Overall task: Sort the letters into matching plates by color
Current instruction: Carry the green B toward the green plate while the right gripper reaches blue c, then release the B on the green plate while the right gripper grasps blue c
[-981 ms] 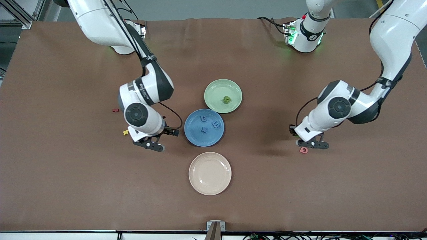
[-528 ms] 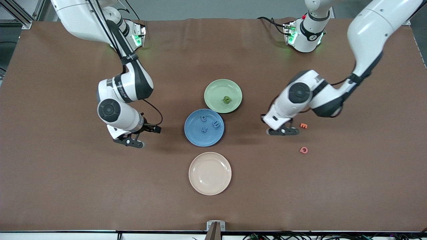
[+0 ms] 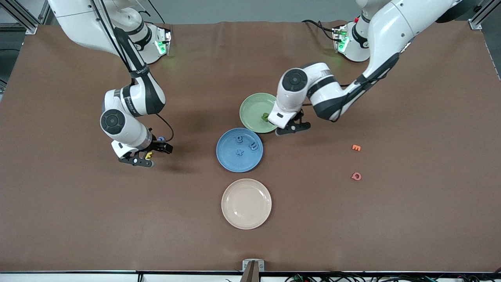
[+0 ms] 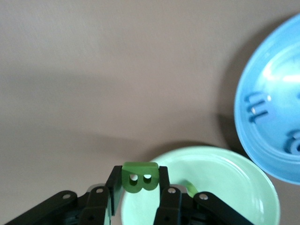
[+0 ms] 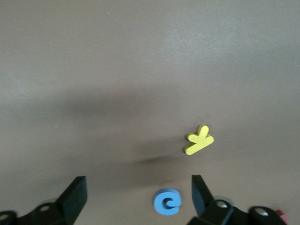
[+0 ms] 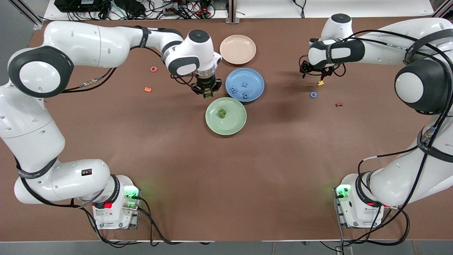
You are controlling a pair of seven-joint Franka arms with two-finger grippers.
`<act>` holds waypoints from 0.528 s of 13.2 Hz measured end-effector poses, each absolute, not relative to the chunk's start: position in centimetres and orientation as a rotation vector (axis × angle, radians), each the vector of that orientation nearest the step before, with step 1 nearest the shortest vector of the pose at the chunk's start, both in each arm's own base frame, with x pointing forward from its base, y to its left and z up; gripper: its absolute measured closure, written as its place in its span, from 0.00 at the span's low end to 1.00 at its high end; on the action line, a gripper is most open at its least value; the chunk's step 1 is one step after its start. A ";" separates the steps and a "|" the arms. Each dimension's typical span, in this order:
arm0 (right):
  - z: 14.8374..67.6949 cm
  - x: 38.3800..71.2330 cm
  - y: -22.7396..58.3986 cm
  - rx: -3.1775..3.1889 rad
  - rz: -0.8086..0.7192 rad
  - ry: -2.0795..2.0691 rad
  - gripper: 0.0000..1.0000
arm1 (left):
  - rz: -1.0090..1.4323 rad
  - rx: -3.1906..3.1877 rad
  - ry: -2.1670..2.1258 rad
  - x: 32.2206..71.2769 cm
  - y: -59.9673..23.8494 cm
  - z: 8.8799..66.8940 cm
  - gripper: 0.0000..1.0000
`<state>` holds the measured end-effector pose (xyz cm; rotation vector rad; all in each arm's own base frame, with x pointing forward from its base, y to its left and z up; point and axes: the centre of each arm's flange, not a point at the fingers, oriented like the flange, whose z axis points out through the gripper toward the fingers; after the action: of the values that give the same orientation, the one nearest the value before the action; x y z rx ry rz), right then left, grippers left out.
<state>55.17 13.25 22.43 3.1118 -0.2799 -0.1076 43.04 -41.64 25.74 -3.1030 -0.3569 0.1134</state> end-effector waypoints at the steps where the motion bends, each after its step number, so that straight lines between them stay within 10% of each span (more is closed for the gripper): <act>1: 22.0 54.7 12.7 3.111 -0.108 -0.286 0.07 | 0.121 -3.096 -0.396 42.0 -42.7 25.5 0.65; 4: 20.6 53.2 11.4 3.109 -0.102 -0.305 0.40 | 0.139 -3.075 -0.484 40.1 -44.4 24.7 0.65; 7: 19.1 51.4 11.1 3.109 -0.096 -0.304 0.40 | 0.127 -3.068 -0.555 39.4 -45.3 23.2 0.65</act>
<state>51.38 11.07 19.07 3.1090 -0.3043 -0.0955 39.35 -45.32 23.20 -3.0684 -0.5549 0.1271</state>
